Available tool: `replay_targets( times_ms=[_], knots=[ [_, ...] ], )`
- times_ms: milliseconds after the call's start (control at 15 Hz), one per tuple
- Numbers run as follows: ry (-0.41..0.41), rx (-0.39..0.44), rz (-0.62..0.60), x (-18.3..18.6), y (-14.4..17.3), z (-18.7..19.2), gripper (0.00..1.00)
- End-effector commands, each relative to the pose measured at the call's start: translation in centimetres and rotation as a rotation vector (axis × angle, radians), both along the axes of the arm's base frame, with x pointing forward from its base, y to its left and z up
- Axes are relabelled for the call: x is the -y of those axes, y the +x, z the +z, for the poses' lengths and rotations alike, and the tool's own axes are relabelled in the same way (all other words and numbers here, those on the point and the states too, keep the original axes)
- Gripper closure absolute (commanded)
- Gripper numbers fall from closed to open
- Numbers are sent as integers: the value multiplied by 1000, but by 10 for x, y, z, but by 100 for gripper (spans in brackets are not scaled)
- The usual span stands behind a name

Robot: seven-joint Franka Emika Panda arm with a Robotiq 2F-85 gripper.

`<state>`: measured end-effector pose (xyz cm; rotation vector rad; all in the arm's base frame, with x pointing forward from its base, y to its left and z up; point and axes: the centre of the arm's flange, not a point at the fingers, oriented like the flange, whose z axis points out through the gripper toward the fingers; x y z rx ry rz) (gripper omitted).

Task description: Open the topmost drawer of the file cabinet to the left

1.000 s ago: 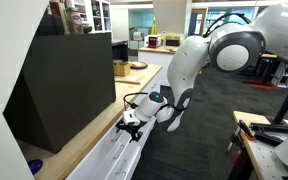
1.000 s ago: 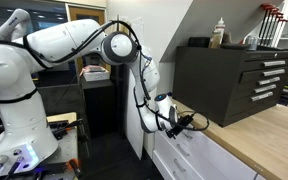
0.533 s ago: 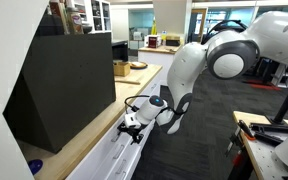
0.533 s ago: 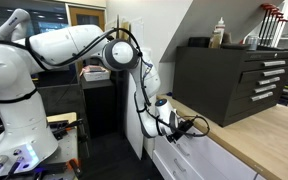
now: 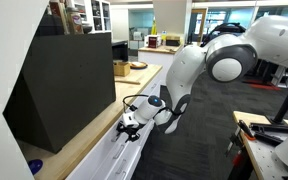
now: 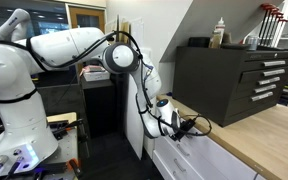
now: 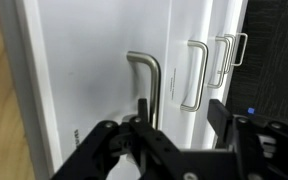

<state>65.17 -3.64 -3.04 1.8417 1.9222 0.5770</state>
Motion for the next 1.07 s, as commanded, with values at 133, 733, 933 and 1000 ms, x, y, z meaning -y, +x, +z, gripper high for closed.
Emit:
replay_targets(
  times_ms=[133,733,933,1000],
  knots=[
    [3,44,49,-2,-3,6,80],
    [15,44,70,-4,-8,11,95],
    [13,43,85,-1,-21,17,95],
    [14,42,90,0,-24,19,95]
  ],
)
